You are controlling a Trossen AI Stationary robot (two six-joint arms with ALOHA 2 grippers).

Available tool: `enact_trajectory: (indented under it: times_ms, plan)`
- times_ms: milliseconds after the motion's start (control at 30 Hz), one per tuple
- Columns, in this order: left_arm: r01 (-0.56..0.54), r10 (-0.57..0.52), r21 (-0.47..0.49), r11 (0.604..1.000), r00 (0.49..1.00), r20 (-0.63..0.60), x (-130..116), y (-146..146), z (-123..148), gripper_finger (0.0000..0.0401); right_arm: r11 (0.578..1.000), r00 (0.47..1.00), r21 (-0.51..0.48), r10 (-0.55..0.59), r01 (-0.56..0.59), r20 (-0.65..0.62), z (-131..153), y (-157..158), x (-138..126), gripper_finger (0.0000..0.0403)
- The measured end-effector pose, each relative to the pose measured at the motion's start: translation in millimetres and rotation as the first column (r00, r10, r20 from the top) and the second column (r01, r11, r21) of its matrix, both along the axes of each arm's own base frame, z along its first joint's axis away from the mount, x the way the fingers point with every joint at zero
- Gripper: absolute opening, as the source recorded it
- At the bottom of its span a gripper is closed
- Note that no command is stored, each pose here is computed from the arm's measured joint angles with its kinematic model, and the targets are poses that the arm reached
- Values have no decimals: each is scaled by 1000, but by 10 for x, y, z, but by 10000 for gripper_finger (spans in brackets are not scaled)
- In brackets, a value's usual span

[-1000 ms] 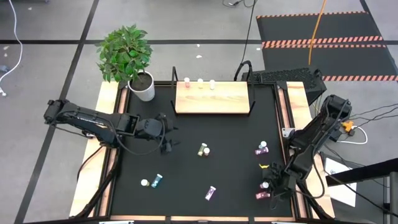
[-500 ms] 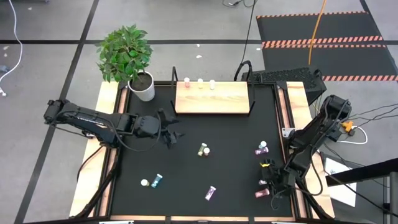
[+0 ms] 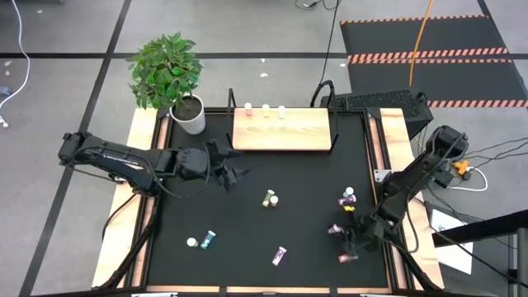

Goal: Pick and place medicine bottles onto shelf by color
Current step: Put the bottom right violet pill bottle on the shelf

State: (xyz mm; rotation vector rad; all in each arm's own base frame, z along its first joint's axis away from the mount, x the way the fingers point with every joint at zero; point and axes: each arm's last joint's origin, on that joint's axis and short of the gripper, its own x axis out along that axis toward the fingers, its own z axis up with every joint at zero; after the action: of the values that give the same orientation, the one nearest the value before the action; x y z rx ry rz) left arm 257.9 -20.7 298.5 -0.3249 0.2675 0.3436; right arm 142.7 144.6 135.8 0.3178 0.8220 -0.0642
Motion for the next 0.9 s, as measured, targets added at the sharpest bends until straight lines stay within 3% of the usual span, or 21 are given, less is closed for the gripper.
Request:
enact_trajectory:
  times_ms: [67,167,367,467,633,733,900]
  plan:
    - [48,-49,15,999,998,42,99,7,-2,335,994,996,66,-85,83,21,91,-107,127,94]
    - [130,-133,56,990,990,52,237,3,-49,335,988,993,109,-112,107,41,239,-277,337,101]
    - [228,-226,142,963,974,-26,472,5,-134,335,997,998,-35,-64,65,25,326,-642,726,107]
    - [289,-284,170,942,957,-49,534,-13,-157,335,1000,1000,-27,-16,16,0,406,-755,990,107]
    - [421,-417,164,892,907,-62,592,-34,-226,335,990,995,-114,82,-87,-55,629,-760,1399,108]
    - [445,-443,130,886,896,-43,598,-15,-224,335,977,991,-169,126,-131,-42,762,-738,1620,108]
    - [471,-466,198,860,882,-74,595,-25,-227,335,976,993,-197,107,-96,45,911,-768,1863,108]
